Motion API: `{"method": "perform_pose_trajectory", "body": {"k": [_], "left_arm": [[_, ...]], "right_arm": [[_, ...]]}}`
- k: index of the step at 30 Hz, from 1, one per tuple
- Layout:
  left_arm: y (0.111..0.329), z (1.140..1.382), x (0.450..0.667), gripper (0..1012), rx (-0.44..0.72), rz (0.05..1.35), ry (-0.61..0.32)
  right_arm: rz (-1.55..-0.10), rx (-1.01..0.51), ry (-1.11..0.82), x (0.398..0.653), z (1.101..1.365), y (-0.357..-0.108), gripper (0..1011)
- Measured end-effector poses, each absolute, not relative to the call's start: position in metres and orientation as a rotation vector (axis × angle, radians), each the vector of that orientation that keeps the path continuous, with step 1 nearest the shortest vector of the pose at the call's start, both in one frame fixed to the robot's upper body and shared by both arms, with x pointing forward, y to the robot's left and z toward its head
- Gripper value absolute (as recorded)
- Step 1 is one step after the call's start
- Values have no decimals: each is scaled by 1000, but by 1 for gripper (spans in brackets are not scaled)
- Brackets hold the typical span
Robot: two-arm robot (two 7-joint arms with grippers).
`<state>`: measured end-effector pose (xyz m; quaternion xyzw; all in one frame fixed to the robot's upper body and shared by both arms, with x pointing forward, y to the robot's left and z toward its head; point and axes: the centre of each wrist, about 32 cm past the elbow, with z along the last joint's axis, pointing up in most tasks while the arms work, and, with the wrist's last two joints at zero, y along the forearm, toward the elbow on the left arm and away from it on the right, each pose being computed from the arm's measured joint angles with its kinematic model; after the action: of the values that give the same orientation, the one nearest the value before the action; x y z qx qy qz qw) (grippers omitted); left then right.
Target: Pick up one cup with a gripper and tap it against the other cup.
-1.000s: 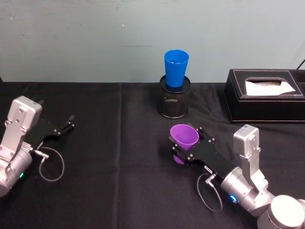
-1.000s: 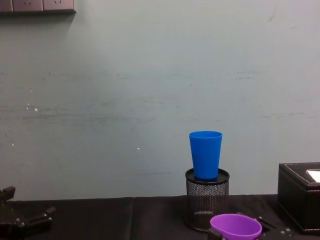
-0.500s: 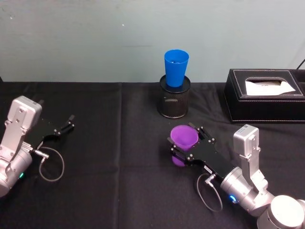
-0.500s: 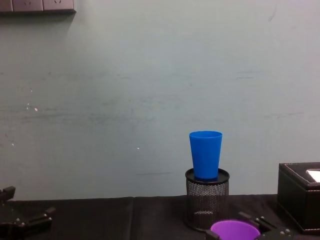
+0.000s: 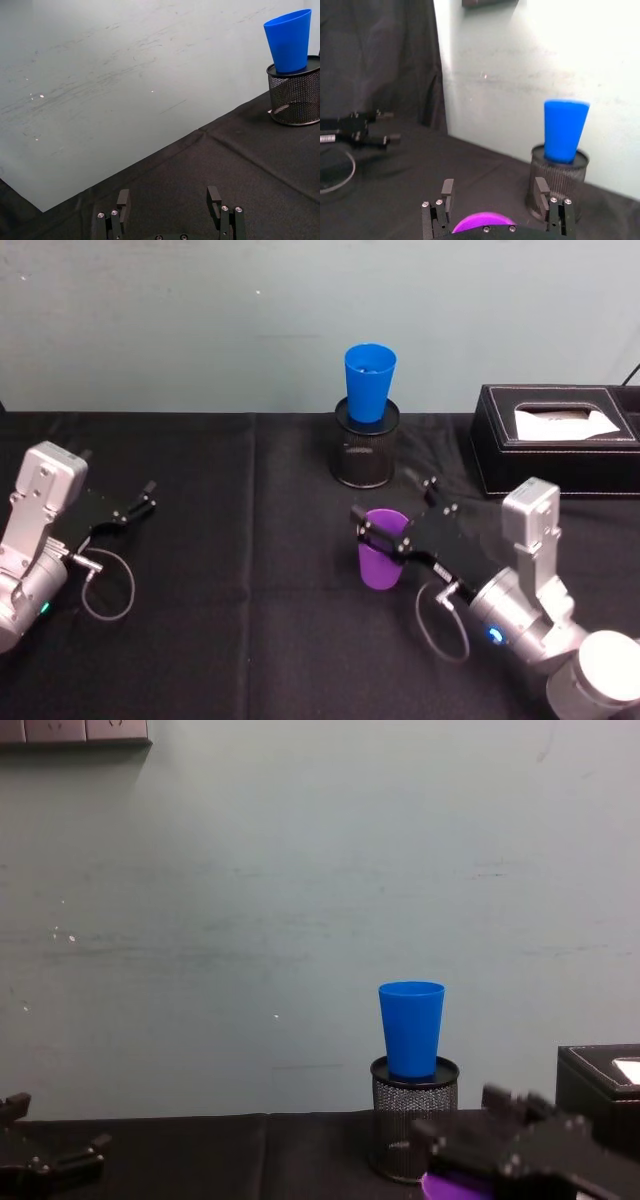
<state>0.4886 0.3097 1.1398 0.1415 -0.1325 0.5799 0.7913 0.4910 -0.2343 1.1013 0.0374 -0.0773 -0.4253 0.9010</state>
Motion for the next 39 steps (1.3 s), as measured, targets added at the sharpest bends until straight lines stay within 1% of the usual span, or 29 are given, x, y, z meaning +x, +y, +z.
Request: {"method": "perform_pose_trajectory", "body": {"k": [1, 4, 6, 9, 10, 11, 12, 13, 14, 15, 18, 31, 39], "left_arm": [[310, 1140, 489, 1000, 305, 1248, -285], [310, 1140, 489, 1000, 304, 1248, -285], [310, 1140, 489, 1000, 304, 1248, -285], [310, 1140, 489, 1000, 304, 1248, -285], [310, 1140, 489, 1000, 304, 1248, -285], [310, 1140, 489, 1000, 304, 1248, -285], [310, 1140, 489, 1000, 306, 1248, -285], [310, 1140, 489, 1000, 304, 1248, -285], [310, 1140, 489, 1000, 305, 1248, -285], [310, 1140, 489, 1000, 305, 1248, -285], [310, 1140, 489, 1000, 305, 1248, -285], [310, 1140, 489, 1000, 305, 1248, -285], [310, 1140, 489, 1000, 305, 1248, -285]], "right_arm": [[-882, 78, -163, 491, 1104, -235, 1002], [-898, 87, -182, 491, 1126, -237, 1003], [-911, 90, -189, 490, 1133, -239, 1002], [-958, 83, -204, 486, 1147, -242, 1003], [-1020, 67, -211, 482, 1155, -245, 1002], [-1019, 68, -211, 482, 1155, -245, 1003], [-1066, 52, -208, 480, 1160, -247, 1003], [-1138, 15, -181, 479, 1159, -250, 1002], [-1138, 15, -181, 479, 1159, -250, 1003], [-1190, -14, -157, 478, 1158, -252, 1002], [-1238, -44, -125, 479, 1157, -254, 1003], [-1317, -111, -53, 483, 1152, -250, 1003], [-1332, -138, -19, 485, 1147, -249, 1003]]}}
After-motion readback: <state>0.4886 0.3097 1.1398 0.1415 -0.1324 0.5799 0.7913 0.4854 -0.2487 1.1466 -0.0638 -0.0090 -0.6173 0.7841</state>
